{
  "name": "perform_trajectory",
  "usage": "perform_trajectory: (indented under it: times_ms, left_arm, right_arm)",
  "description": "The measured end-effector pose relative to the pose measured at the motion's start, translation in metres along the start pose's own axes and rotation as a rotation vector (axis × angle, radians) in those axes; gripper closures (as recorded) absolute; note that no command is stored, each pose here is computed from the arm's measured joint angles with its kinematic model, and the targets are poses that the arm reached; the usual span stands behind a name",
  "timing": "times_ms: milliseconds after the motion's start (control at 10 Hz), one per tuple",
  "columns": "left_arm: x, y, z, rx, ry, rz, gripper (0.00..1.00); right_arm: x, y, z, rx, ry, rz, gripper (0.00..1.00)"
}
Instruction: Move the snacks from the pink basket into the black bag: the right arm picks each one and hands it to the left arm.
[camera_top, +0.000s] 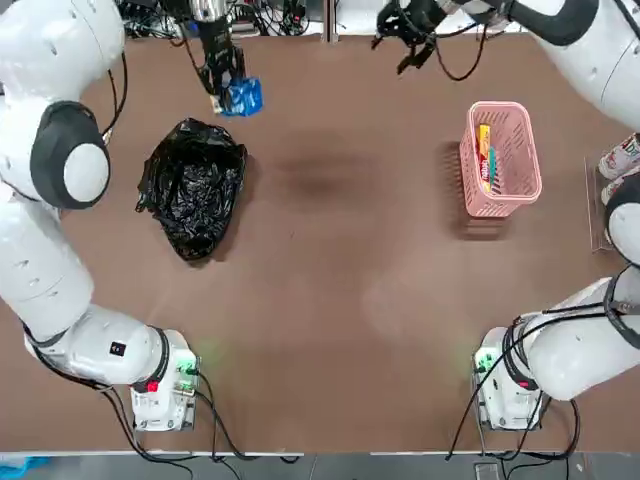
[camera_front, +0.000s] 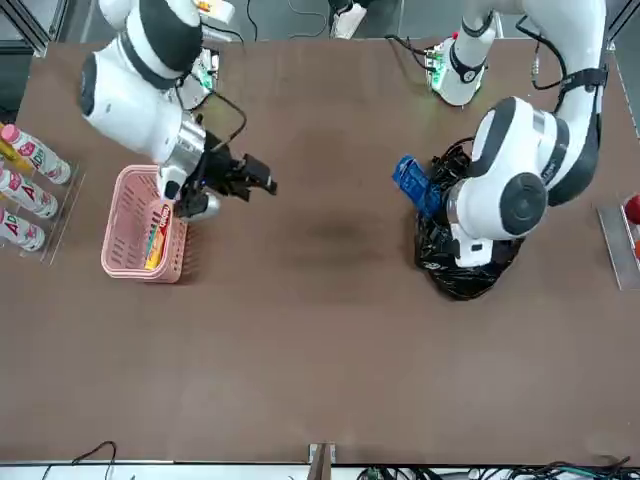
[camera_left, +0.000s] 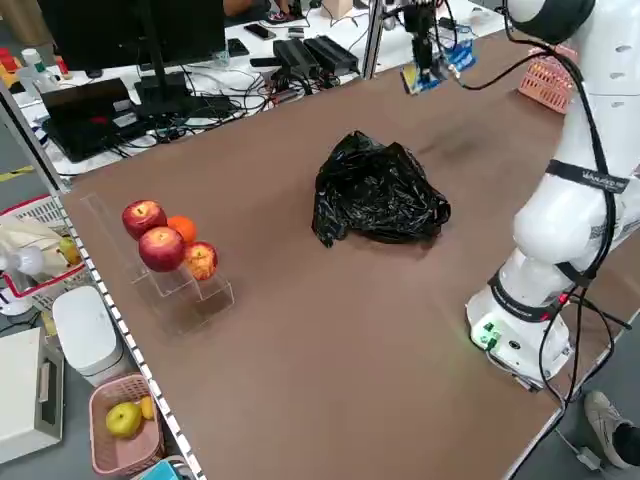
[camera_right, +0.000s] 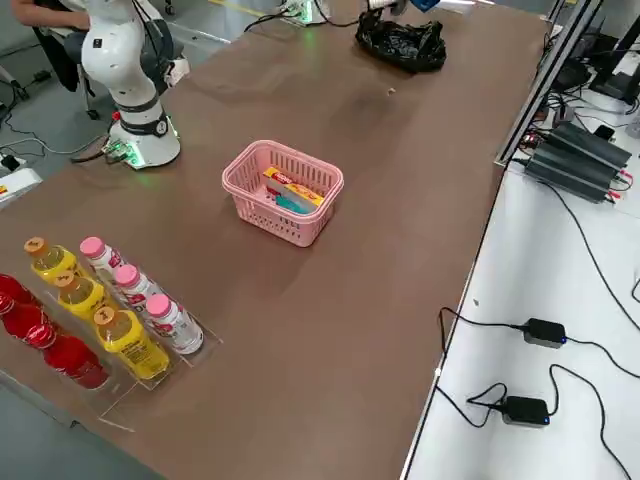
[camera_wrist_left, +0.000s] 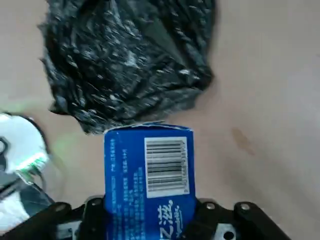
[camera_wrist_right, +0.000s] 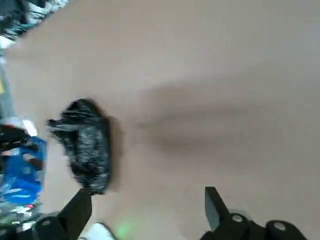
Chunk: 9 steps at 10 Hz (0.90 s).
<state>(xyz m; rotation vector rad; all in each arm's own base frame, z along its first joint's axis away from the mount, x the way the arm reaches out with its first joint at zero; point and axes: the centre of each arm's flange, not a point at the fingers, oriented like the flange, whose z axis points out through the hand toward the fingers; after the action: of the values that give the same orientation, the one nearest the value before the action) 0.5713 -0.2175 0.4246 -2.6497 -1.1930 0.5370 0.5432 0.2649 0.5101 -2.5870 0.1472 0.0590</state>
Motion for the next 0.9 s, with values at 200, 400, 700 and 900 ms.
perform_trajectory:
  times_ms: [200,400,700,900]
  left_arm:
    - [0.032,-0.042,0.033,0.02,0.057,-0.023,0.55]
    - [0.053,-0.075,0.087,0.02,0.109,-0.054,0.55]
    - [0.103,-0.126,0.117,-0.061,0.113,-0.17,0.55]
    - [0.12,-0.135,0.137,-0.105,0.132,-0.195,0.55]
  right_arm:
    - [0.012,0.036,-0.008,-0.15,0.007,-0.042,0.0]
    - [0.019,0.077,0.003,-0.271,0.007,-0.042,0.0]
    - [0.026,0.145,0.022,-0.362,0.041,-0.097,0.0]
    - [0.032,0.202,0.008,-0.371,0.04,-0.155,0.0]
